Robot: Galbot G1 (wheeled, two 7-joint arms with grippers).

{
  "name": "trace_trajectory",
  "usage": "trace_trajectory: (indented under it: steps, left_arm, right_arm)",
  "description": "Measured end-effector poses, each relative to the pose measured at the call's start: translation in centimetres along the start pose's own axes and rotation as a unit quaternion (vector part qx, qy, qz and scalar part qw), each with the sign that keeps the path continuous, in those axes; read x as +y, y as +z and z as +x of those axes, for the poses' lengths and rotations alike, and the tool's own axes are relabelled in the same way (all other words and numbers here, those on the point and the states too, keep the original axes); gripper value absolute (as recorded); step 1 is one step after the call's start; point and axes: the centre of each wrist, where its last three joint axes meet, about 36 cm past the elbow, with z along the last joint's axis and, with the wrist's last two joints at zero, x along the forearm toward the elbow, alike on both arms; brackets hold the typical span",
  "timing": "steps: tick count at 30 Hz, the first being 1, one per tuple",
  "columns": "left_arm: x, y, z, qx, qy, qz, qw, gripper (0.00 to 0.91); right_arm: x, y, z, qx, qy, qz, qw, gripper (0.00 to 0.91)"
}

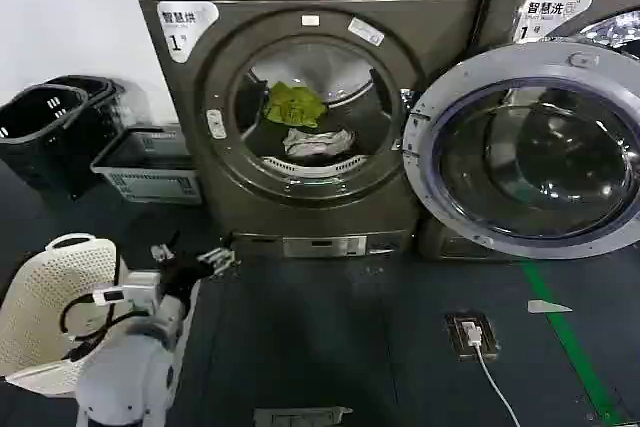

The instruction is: Grasp the clothes from the dryer.

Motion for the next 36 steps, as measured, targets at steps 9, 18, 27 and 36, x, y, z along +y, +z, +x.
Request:
trace_trajectory:
  steps: [9,18,27,36]
  left_arm:
    - [0.02,0.06,-0.27,0.001,0.002,-0.002,1.000,0.907]
    - [0.06,0.01,-0.28,0.001,0.001,-0.002,1.000,0.907]
    - [-0.13,-0.01,-0.57,0.001,0.002,-0.001,1.000,0.907]
    - [-0.20,0.11,-0.32,0.002,0.004,-0.001,1.000,0.907]
  right_arm:
    - [0.14,0.57,0.18,-0.011,0.000,-0.016,1.000,0.907]
    - [0.32,0.56,0.13,-0.011,0.002,-0.024,1.000,0.907]
    - [0.63,0.37,-0.20,-0.013,0.003,-0.028,1.000,0.907]
    - [0.59,0.67,-0.12,-0.009,0.005,-0.030,0.999,0.907]
